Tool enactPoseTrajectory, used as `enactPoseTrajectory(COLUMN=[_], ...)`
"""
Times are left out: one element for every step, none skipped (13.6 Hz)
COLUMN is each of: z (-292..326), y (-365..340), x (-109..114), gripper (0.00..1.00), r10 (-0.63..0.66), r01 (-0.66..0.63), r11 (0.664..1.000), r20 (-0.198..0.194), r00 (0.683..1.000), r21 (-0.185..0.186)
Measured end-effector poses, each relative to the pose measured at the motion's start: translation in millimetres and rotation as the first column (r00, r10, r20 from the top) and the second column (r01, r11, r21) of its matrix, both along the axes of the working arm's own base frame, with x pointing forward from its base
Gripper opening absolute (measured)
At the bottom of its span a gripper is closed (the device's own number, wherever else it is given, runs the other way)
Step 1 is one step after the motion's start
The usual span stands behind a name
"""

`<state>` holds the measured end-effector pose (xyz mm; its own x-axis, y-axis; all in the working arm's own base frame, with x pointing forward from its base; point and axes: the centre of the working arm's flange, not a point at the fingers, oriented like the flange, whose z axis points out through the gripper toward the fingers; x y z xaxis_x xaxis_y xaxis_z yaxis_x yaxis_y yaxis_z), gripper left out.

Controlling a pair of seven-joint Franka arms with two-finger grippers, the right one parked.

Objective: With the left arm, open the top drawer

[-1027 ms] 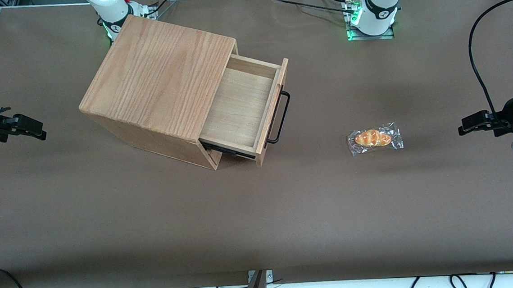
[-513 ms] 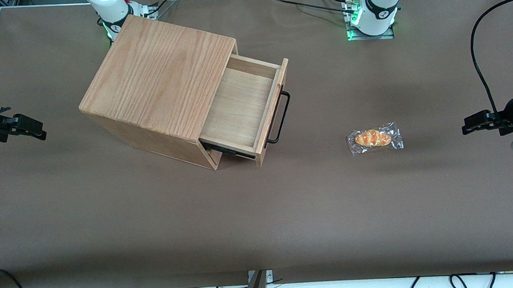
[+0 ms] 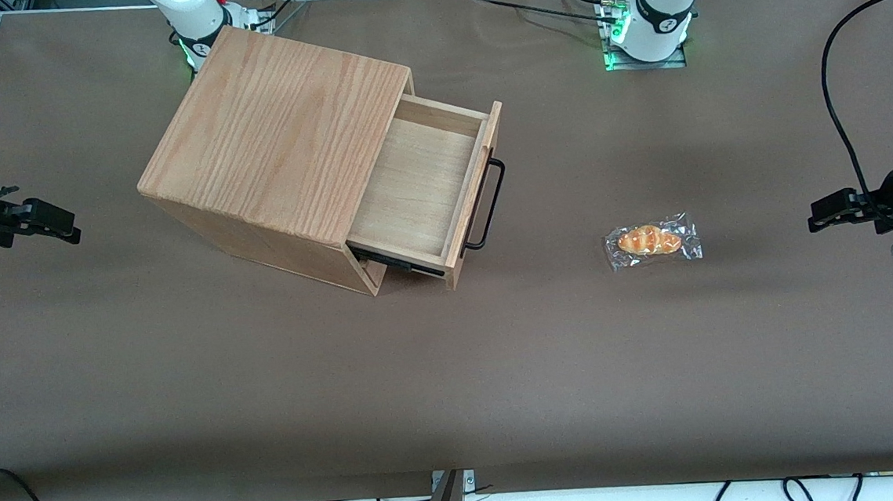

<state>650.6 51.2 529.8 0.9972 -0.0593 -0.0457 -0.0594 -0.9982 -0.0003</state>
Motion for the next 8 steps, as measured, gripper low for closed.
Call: enactPoseTrajectory(z=[0.0, 0.0, 0.0, 0.0, 0.0, -0.1, -0.5, -1.0], y=[0.5, 0.5, 0.6, 0.5, 0.4, 0.2, 0.0, -0.4], x=[0.0, 0.0, 0.0, 0.0, 0.0, 0.0, -0.1, -0.1], gripper=[1.0, 1.0, 1.0, 1.0, 1.0, 1.0, 1.0, 1.0], r10=[-0.001, -0.001, -0.001, -0.001, -0.001, -0.001, -0.002, -0.002], r01=[0.001, 0.001, 0.001, 0.001, 0.001, 0.001, 0.002, 0.002], r11=[1.0, 1.0, 1.0, 1.0, 1.0, 1.0, 1.0, 1.0], r20=[0.0, 0.0, 0.0, 0.0, 0.0, -0.001, -0.002, -0.003], r00=[1.0, 1.0, 1.0, 1.0, 1.0, 1.0, 1.0, 1.0], r21=[0.005, 0.006, 0.006, 0.006, 0.006, 0.006, 0.006, 0.006])
